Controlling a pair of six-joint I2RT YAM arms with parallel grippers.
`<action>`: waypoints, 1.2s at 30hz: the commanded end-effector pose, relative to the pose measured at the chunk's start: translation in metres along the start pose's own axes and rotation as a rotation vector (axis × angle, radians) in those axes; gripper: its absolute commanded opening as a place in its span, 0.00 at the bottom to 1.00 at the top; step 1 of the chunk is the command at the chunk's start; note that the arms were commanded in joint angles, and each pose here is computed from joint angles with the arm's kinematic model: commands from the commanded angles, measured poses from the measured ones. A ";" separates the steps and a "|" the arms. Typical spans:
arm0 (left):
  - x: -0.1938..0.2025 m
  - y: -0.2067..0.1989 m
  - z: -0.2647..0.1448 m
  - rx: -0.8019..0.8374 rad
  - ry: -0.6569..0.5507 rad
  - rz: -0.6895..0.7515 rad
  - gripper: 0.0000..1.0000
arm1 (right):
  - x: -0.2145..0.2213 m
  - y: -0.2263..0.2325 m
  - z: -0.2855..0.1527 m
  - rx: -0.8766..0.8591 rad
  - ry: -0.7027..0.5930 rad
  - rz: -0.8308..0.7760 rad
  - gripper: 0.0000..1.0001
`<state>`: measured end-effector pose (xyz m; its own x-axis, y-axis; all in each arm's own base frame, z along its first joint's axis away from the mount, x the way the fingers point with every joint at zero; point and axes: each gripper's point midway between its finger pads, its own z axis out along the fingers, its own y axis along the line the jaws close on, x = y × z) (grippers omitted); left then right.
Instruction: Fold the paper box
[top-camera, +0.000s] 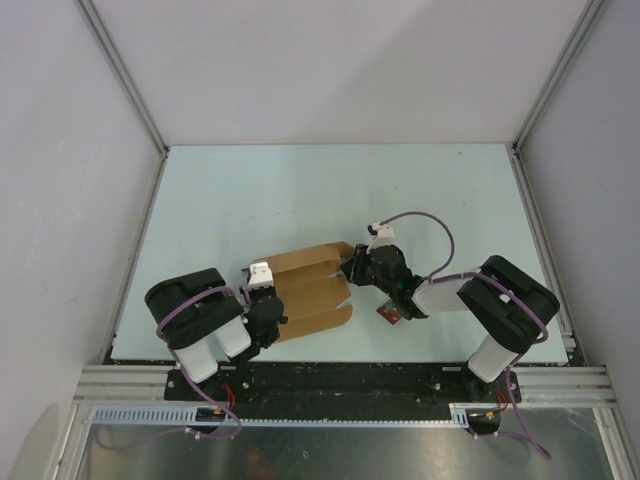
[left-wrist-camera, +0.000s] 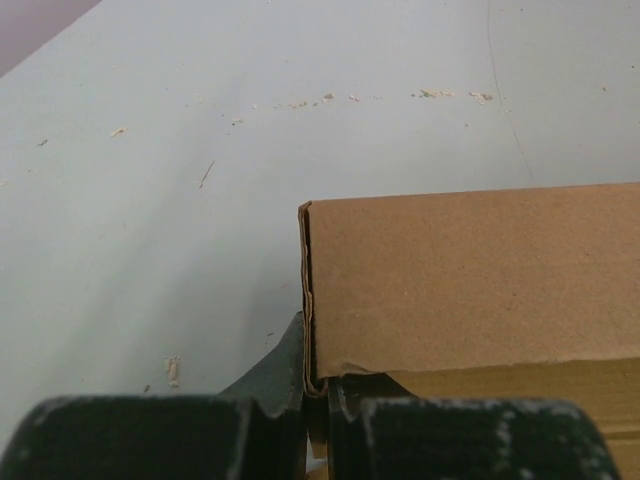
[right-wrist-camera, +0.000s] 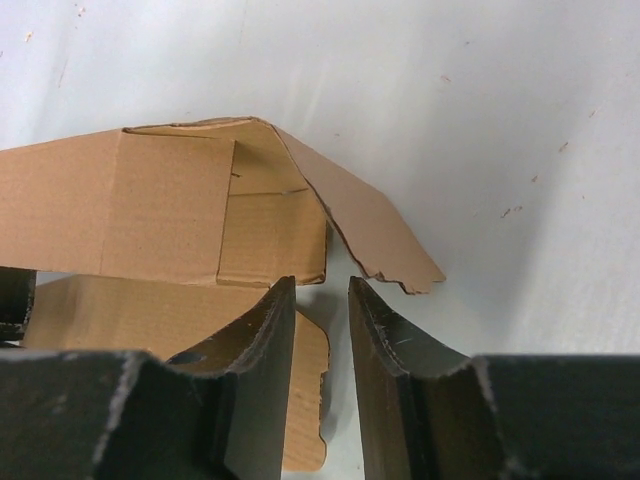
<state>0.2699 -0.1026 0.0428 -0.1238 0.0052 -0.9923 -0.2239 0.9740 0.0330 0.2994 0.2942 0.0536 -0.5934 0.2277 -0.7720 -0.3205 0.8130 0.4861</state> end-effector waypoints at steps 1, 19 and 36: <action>-0.048 -0.014 -0.001 0.029 -0.130 -0.307 0.00 | -0.021 0.013 0.011 -0.055 -0.070 0.037 0.33; -0.049 -0.012 -0.001 0.025 -0.132 -0.304 0.00 | -0.015 -0.002 0.032 0.041 -0.048 -0.016 0.11; -0.047 -0.012 -0.001 0.021 -0.130 -0.302 0.00 | 0.007 -0.011 0.042 0.124 0.035 -0.096 0.07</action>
<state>0.2692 -0.1016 0.0423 -0.1254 0.0073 -0.9921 -0.2239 0.9740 0.0355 0.3229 0.3072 0.0244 -0.6009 0.1352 -0.7878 -0.2887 0.8823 0.3717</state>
